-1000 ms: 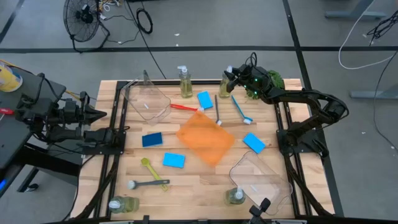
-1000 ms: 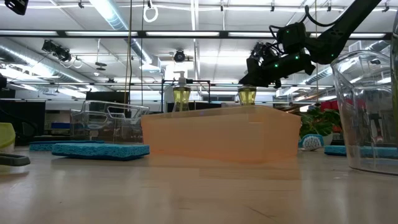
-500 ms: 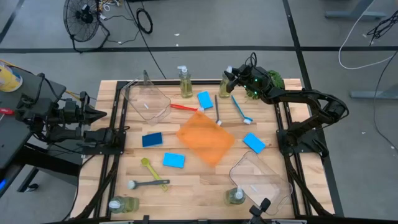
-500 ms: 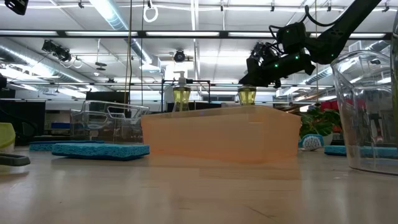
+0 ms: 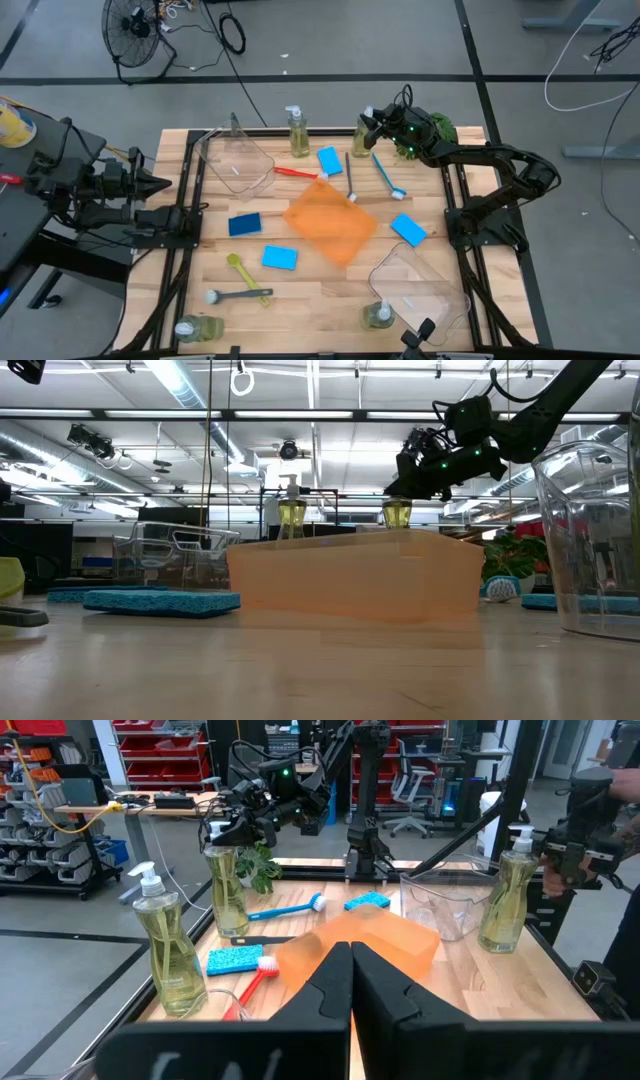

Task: Pick & Place Kitchen Sink Supplies
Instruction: Put the yellow dish soap into the orange bin

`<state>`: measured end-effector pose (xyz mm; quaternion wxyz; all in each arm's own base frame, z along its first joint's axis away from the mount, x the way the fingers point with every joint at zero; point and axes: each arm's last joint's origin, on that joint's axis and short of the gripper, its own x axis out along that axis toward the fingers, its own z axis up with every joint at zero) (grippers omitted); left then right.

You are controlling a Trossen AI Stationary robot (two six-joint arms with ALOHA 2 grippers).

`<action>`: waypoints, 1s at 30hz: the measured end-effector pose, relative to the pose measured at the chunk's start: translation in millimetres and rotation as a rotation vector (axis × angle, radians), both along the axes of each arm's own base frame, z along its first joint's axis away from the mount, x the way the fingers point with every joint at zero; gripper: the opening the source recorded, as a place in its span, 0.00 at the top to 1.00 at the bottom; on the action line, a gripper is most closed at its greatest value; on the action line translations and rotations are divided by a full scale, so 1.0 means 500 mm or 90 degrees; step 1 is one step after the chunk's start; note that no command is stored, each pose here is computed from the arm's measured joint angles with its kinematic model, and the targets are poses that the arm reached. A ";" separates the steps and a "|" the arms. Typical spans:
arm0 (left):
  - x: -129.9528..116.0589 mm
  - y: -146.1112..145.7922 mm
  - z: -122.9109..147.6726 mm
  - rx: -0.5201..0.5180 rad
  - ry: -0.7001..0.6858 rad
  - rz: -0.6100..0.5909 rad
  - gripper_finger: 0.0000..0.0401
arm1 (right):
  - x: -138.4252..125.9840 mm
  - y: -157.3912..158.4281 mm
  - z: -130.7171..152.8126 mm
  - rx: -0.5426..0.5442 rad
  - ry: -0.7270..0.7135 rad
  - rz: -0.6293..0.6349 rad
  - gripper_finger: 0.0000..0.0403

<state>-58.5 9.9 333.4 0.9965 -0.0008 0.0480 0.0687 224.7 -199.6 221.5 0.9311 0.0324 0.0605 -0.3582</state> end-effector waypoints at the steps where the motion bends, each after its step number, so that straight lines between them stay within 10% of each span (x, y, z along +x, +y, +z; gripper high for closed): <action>1: 0.000 0.000 0.000 0.000 0.000 0.000 0.99 | 0.000 0.000 0.000 0.000 0.000 0.000 0.71; 30: 0.000 0.000 0.000 0.000 0.000 0.000 0.99 | -0.003 0.003 0.006 -0.010 0.006 0.002 0.71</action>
